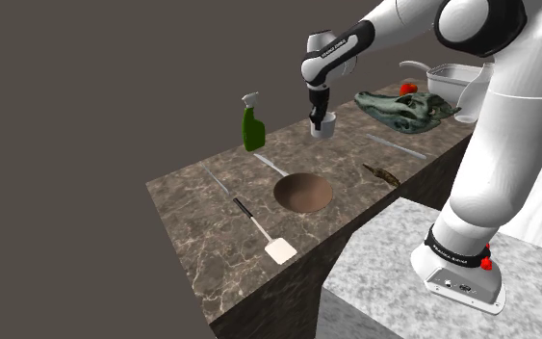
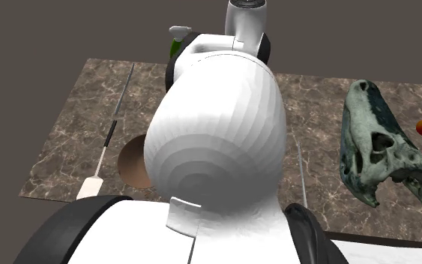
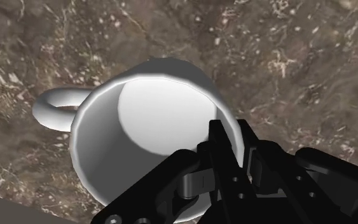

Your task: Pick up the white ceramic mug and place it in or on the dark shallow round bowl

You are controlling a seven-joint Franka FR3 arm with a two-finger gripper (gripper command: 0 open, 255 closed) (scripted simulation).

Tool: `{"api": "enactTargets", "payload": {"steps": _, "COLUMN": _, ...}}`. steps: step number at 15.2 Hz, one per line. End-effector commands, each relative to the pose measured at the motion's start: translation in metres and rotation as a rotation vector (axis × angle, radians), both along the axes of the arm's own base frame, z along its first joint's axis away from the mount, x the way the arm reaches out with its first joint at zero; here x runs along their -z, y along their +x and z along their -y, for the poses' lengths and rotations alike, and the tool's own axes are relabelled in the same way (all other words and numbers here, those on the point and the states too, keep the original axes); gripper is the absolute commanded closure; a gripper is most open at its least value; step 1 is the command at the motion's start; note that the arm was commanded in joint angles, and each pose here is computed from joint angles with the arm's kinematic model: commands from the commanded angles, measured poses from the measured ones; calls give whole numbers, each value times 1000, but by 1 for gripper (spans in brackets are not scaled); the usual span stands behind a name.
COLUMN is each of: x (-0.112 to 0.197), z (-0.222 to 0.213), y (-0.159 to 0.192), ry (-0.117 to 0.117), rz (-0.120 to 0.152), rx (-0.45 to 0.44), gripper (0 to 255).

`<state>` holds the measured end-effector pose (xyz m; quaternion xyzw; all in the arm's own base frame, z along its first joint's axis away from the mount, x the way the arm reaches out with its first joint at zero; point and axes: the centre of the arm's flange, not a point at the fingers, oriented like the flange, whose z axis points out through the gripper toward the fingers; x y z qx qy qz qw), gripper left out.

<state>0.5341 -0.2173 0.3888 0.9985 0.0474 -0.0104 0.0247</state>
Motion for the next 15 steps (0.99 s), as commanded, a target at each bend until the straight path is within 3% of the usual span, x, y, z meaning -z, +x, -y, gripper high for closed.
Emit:
{"api": "enactTargets", "payload": {"steps": 1, "x": -11, "z": 0, "y": -1, "ry": 0, "rz": 0, "rx": 0, "gripper": 255}}
{"api": "enactTargets", "payload": {"steps": 15, "x": -80, "z": -13, "y": -6, "ry": 0, "rz": 0, "rx": 0, "gripper": 255}}
